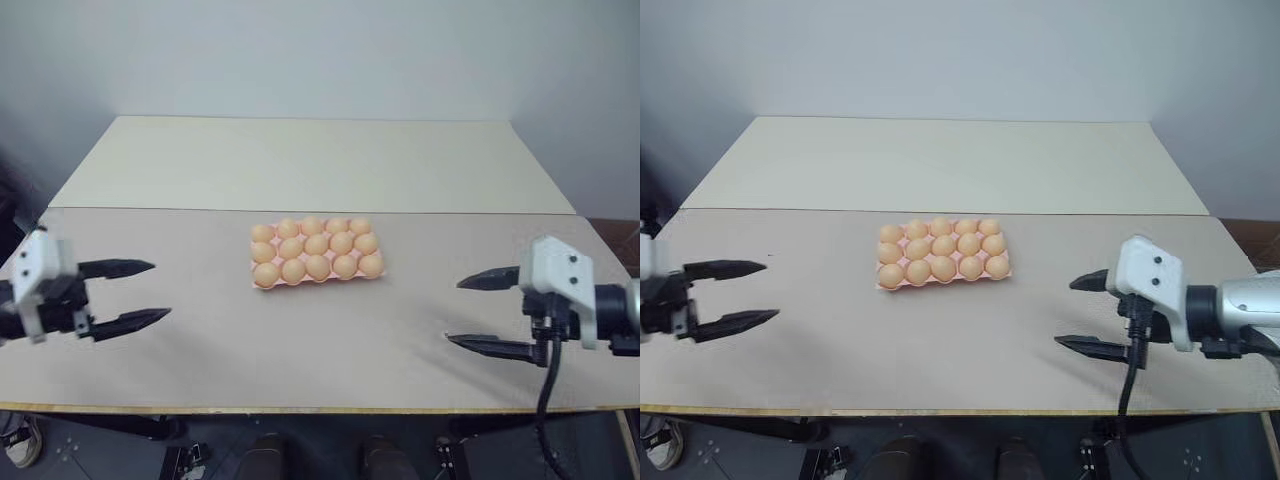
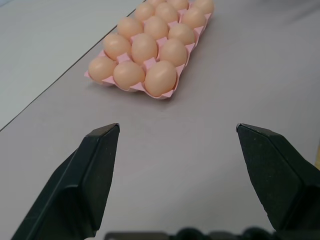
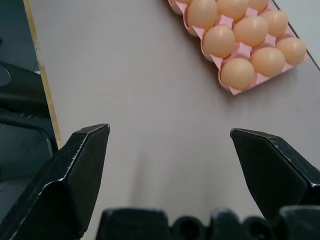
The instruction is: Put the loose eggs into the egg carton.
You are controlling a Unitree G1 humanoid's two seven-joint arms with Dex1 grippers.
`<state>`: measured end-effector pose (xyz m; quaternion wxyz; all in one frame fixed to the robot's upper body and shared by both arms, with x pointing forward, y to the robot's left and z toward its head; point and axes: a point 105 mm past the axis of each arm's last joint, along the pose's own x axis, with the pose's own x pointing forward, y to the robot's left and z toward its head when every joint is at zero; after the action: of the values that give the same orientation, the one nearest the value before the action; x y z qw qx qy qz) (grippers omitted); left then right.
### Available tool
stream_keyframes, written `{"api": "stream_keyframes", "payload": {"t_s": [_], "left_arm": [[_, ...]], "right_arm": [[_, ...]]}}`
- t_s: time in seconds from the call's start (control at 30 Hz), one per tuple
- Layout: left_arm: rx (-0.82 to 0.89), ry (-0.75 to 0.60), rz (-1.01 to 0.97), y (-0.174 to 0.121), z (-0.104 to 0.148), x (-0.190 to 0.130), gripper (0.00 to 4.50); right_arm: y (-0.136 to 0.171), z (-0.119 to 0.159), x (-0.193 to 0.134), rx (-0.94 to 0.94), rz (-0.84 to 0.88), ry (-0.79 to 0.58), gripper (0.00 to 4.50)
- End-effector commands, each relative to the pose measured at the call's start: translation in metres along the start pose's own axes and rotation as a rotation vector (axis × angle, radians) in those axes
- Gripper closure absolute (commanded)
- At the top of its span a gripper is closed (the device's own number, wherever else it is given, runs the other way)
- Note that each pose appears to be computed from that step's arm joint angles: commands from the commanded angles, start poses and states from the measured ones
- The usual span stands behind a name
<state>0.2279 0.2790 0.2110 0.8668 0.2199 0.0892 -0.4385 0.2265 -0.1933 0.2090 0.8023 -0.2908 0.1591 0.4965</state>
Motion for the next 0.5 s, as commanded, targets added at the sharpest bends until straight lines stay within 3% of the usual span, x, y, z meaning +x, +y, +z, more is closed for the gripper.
{"api": "stream_keyframes", "payload": {"t_s": [0.03, 0.5], "left_arm": [[0.059, 0.012, 0.025, -0.008, 0.021, -0.019, 0.43], [0.047, 0.046, 0.076, -0.026, 0.030, -0.027, 0.43]], "right_arm": [[-0.007, 0.003, -0.014, -0.050, -0.023, 0.003, 0.00], [-0.016, -0.003, -0.020, -0.060, -0.010, 0.042, 0.00]]}}
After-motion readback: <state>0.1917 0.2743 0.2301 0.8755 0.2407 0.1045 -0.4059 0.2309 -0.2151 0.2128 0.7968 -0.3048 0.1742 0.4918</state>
